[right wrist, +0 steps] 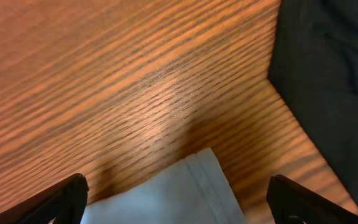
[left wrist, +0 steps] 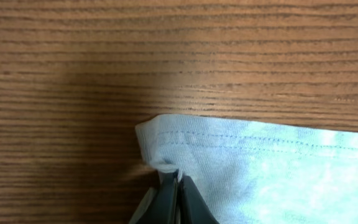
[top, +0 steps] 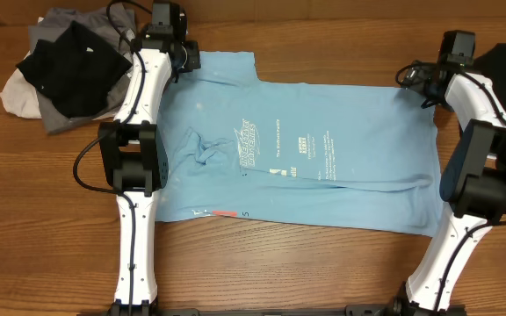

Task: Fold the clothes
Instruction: 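Grasp the top corners with both grippers and pull outward to stretch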

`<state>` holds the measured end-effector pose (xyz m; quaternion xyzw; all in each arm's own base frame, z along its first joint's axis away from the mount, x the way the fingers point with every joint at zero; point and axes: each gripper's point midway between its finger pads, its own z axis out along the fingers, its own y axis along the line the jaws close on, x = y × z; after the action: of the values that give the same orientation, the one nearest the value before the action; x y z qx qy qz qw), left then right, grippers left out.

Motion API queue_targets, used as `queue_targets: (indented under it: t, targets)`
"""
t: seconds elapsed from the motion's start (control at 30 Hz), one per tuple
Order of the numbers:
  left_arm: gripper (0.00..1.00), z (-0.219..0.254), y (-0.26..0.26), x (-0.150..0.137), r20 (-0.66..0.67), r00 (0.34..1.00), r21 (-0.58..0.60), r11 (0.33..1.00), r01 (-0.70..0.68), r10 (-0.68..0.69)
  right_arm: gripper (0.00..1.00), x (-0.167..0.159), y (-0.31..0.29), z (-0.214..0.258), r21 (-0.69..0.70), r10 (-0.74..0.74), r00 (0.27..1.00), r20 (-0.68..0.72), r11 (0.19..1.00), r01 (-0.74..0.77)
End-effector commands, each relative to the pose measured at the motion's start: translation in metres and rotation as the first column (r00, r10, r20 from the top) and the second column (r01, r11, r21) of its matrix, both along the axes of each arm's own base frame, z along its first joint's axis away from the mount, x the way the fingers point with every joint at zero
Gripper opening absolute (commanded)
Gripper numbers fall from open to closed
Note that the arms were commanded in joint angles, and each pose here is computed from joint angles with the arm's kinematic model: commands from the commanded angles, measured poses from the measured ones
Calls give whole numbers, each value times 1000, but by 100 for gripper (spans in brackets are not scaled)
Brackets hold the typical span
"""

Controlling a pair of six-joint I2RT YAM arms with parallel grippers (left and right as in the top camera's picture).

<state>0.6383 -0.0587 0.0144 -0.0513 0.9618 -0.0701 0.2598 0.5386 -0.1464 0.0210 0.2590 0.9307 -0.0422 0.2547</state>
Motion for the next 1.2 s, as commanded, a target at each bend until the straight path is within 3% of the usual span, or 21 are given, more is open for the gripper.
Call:
queue_targets:
  t: [0.0, 0.33, 0.57, 0.83, 0.97, 1.03, 1.17]
  targets:
    - [4, -11, -4, -2, -19, 1000, 11, 1000, 16, -16, 93, 9, -6, 3, -24, -8, 1000, 24, 1000, 9]
    - [4, -10, -4, -1, -14, 1000, 10, 1000, 16, -16, 82, 5, -9, -5, -37, -21, 1000, 2, 999, 21]
    - [4, -9, -4, 1, -2, 1000, 10, 1000, 16, -16, 63, 6, -9, -7, -30, -32, 999, 4, 999, 32]
    - [4, -9, -4, 2, 0, 1000, 10, 1000, 16, -16, 60, 3, -7, -21, -13, -47, 999, -19, 999, 46]
    - [4, -8, -4, 2, 0, 1000, 9, 1000, 16, -16, 37, 2, -7, -23, 2, -75, 997, -18, 997, 75]
    - [4, -8, -4, 3, 4, 1000, 9, 1000, 16, -16, 18, 1, -7, -23, 12, -93, 996, -15, 996, 94]
    - [4, -1, -5, 7, 28, 999, 4, 1000, 18, -18, 4, 2, -7, -21, 21, -113, 994, -10, 993, 113]
